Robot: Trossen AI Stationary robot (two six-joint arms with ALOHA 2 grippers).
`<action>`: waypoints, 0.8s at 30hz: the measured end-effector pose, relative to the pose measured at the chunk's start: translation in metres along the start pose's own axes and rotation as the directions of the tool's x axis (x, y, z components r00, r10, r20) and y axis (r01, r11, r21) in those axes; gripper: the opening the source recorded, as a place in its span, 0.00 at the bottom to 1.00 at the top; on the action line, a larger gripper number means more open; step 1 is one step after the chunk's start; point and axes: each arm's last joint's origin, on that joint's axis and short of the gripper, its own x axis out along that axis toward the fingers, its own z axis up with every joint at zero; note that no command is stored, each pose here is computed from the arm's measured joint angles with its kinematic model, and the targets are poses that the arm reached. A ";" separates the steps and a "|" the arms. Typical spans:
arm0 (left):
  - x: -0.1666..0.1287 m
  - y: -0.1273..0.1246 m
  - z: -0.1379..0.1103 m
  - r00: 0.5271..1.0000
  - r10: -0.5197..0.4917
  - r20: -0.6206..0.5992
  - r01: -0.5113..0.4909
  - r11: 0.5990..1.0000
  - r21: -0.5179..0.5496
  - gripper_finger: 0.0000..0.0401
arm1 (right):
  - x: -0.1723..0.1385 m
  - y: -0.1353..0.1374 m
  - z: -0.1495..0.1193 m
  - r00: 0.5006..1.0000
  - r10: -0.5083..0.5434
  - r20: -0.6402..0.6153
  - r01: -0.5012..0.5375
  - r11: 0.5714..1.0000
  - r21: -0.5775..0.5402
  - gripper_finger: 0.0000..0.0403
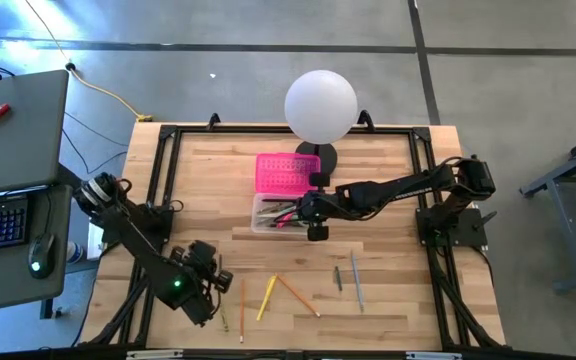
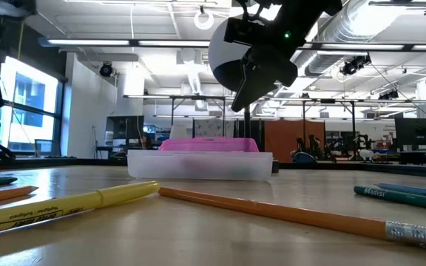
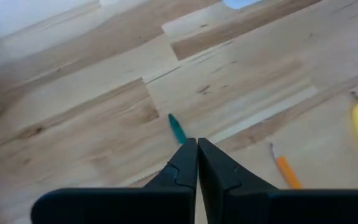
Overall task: Pick & place school supplies into a supply box
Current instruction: Put the left dark green crayon into the pink supply box
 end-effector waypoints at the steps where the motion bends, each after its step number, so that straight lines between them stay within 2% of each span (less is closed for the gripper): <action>1: 0.002 -0.001 0.002 1.000 0.011 -0.009 -0.011 1.000 -0.007 0.10 | 0.000 0.000 0.000 1.000 0.000 0.000 0.000 1.000 0.000 0.21; 6: 0.012 -0.005 0.004 0.997 0.065 -0.040 -0.065 0.998 -0.024 0.18 | 0.000 0.000 0.000 1.000 0.000 -0.001 0.000 1.000 -0.001 0.21; 13: 0.032 -0.011 -0.013 0.990 0.142 -0.026 -0.143 0.988 -0.060 0.32 | 0.010 0.005 -0.014 1.000 0.001 -0.007 -0.001 1.000 -0.006 0.21; 19: 0.053 -0.015 -0.027 0.978 0.206 0.010 -0.205 0.977 -0.063 0.34 | 0.022 0.013 -0.039 0.999 0.009 -0.043 -0.009 1.000 0.007 0.21; 24: 0.067 -0.020 -0.037 0.979 0.204 0.031 -0.199 0.973 -0.116 0.34 | 0.019 0.016 -0.039 1.000 -0.007 -0.019 0.008 0.999 0.045 0.21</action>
